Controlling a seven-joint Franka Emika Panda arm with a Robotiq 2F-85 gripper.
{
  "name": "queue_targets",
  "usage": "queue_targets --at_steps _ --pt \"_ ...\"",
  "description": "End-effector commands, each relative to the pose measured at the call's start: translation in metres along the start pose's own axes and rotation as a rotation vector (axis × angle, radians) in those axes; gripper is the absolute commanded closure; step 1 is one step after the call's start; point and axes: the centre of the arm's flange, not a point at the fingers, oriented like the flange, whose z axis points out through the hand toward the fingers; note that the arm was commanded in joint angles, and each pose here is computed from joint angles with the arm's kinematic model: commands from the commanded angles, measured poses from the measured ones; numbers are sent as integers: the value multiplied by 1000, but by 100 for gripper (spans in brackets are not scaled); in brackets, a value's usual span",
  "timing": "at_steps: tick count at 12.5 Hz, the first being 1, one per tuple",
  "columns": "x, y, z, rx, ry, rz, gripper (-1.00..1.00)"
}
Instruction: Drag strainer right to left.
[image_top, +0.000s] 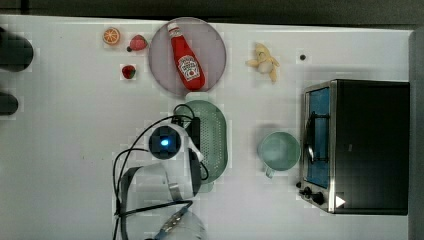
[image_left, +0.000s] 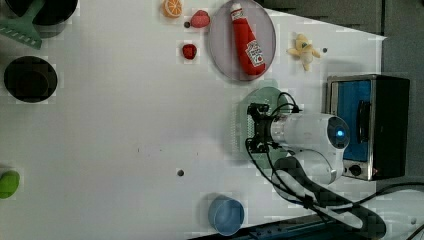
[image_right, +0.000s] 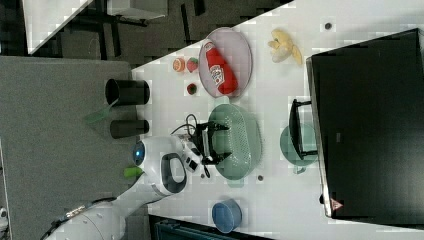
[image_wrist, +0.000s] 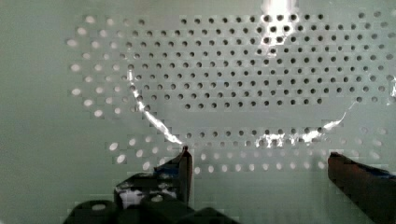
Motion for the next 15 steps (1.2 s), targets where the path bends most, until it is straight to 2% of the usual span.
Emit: queue_targets --at_steps 1,4,10,15 --pt "-57 3 -2 16 -10 -5 -100" --pt "-81 1 -1 16 -21 -23 -100" --pt "-141 -12 0 -51 -58 -10 -100" --pt "-195 -19 2 -64 -100 -22 -100"
